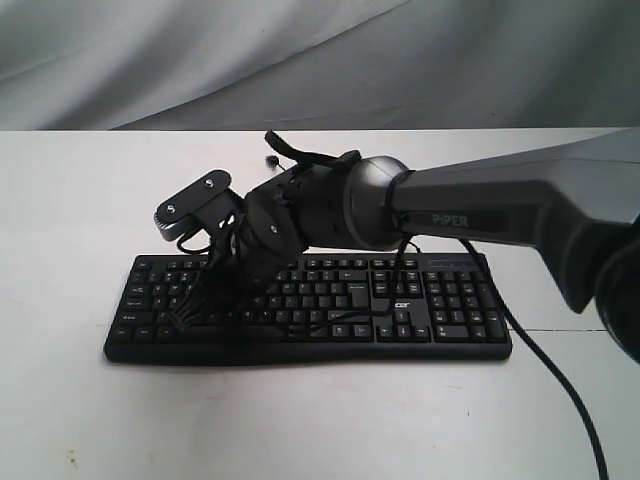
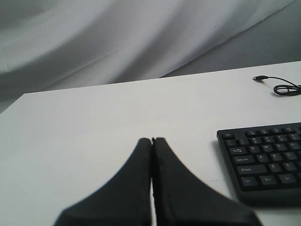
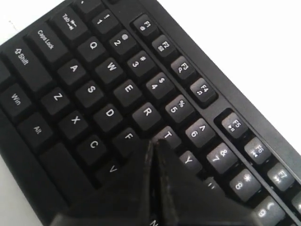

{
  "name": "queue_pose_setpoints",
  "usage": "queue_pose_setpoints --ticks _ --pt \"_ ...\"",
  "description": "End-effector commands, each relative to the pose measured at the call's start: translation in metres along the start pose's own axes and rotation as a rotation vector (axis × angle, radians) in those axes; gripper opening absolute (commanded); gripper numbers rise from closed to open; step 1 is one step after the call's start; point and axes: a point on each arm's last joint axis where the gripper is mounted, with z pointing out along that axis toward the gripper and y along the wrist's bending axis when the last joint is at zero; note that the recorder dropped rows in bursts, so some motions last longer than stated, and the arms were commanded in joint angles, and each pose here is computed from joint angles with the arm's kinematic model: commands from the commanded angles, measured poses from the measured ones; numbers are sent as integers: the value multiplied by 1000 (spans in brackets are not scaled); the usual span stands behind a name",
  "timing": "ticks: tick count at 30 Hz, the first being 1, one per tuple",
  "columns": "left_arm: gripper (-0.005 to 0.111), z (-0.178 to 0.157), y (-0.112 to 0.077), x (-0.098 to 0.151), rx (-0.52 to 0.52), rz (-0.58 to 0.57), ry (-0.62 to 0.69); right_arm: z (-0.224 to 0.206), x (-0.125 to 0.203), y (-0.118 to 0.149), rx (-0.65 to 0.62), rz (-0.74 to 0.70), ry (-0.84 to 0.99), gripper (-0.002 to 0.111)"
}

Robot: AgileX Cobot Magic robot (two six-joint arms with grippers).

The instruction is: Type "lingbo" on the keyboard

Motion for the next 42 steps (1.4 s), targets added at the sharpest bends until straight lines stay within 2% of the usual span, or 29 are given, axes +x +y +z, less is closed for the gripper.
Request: queue_pose_setpoints --ticks 1,33,42 --pt "0 0 -1 0 8 -5 -11 3 0 3 -4 -1 -1 0" --pt "0 0 -1 0 8 -5 -11 16 6 -5 11 -6 8 0" --pt "0 0 -1 0 8 -5 -11 -8 -7 -10 24 -4 -40 0"
